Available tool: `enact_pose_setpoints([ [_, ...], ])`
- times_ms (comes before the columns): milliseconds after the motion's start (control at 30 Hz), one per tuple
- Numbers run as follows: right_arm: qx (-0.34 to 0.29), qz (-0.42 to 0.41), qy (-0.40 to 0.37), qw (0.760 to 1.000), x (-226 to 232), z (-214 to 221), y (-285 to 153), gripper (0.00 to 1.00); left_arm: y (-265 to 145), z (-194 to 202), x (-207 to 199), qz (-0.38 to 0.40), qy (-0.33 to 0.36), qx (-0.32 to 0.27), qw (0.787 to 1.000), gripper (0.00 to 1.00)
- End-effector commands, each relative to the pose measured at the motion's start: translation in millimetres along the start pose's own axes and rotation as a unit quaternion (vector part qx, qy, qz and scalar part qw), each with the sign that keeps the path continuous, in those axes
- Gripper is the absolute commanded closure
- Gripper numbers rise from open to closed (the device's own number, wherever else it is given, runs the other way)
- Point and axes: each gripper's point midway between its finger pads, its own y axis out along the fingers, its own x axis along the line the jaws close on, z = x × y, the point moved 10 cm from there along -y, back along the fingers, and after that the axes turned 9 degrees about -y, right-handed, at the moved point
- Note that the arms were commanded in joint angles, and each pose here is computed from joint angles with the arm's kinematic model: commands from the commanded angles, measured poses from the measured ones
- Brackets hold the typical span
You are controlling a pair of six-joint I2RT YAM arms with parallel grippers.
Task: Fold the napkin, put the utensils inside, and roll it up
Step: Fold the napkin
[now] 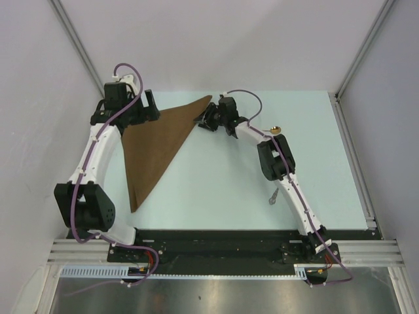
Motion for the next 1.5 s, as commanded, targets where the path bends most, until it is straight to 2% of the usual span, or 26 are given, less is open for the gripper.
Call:
enact_pose_setpoints([
  [0, -0.025, 0.028, 0.014, 0.999, -2.3, -4.9, 5.6, 0.54, -12.5, -11.5, -5.4, 0.037, -0.017, -0.022, 0.999, 0.0],
  [600, -0.023, 0.07, 0.035, 0.997, -16.8, 21.3, 24.9, 0.63, -12.3, -19.1, 14.3, 0.063, -0.061, -0.021, 0.996, 0.0],
  [967, -0.026, 0.068, 0.037, 0.997, -19.4, 24.0, 26.2, 0.8, -11.1, -21.9, 25.7, 0.063, -0.08, -0.022, 0.995, 0.0],
  [1067, -0.037, 0.057, 0.032, 0.997, -16.5, 21.0, 26.7, 0.86, -10.0, -21.4, 27.0, 0.063, -0.083, -0.02, 0.994, 0.0],
  [1200, -0.04, 0.049, 0.032, 0.997, -18.4, 17.2, 24.0, 1.0, -8.7, -21.2, 27.9, 0.063, -0.083, -0.019, 0.994, 0.0],
  [1333, -0.062, 0.046, 0.03, 0.997, -12.5, 3.0, 7.3, 1.0, -7.6, -20.9, 29.2, 0.062, -0.084, -0.018, 0.994, 0.0],
  [1467, -0.075, 0.073, 0.037, 0.994, -34.8, -2.3, -17.5, 1.0, -5.6, -19.3, 29.8, 0.063, -0.087, -0.015, 0.994, 0.0],
])
